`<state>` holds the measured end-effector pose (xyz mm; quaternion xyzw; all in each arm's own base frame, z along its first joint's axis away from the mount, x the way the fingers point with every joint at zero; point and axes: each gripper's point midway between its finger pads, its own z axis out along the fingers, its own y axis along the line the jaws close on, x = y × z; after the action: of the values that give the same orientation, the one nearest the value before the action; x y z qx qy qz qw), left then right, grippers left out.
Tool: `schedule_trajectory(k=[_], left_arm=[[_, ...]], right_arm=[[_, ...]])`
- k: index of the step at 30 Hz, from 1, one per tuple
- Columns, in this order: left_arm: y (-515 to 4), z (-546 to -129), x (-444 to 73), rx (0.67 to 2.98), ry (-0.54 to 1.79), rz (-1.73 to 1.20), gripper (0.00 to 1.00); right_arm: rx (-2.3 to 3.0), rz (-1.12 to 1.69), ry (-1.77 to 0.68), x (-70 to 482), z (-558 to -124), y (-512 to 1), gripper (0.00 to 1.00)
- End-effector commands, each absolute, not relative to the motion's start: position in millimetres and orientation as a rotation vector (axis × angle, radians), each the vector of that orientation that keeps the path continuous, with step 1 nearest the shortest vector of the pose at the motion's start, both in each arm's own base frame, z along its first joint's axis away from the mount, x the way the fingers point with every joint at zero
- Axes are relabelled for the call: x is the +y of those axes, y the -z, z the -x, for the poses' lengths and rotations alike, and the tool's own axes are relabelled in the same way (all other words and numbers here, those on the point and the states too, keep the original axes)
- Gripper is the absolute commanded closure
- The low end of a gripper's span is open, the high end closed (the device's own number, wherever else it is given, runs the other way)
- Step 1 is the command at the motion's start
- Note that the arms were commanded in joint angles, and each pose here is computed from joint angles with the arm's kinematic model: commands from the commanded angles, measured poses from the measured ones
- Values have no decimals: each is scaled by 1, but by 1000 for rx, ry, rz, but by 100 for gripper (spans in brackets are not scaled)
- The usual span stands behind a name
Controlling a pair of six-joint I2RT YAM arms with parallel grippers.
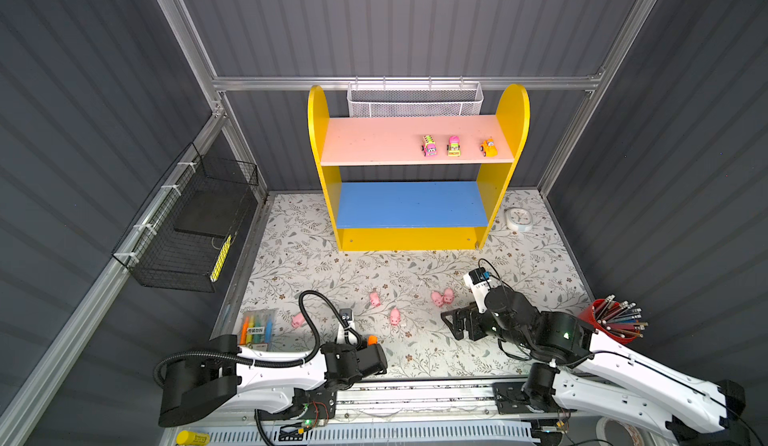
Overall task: Place and organize the plastic toys onto the shelf
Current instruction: 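Close the left gripper on the orange-green car, then lift the orange-green car with the left gripper up to the pink shelf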
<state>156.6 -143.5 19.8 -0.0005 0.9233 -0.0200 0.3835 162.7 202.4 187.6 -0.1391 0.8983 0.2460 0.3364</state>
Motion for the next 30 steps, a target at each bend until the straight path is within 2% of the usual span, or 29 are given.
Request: schedule_trajectory(k=[1, 7, 12, 23, 30], left_arm=[[-25, -156, -138, 2346, 27, -5, 75], [-38, -159, -142, 2333, 15, -16, 74], [-70, -165, -150, 2300, -11, -50, 74], [-200, -193, -190, 2176, -24, -221, 73], [-273, -237, -214, 2130, -5, -294, 73]], right_arm=[[2321, 357, -633, 201, -165, -198, 1], [2317, 353, -638, 201, -165, -199, 1], [2303, 358, -636, 200, -166, -204, 1], [2255, 365, -666, 202, -167, -224, 1], [2229, 360, -677, 200, -167, -234, 1]])
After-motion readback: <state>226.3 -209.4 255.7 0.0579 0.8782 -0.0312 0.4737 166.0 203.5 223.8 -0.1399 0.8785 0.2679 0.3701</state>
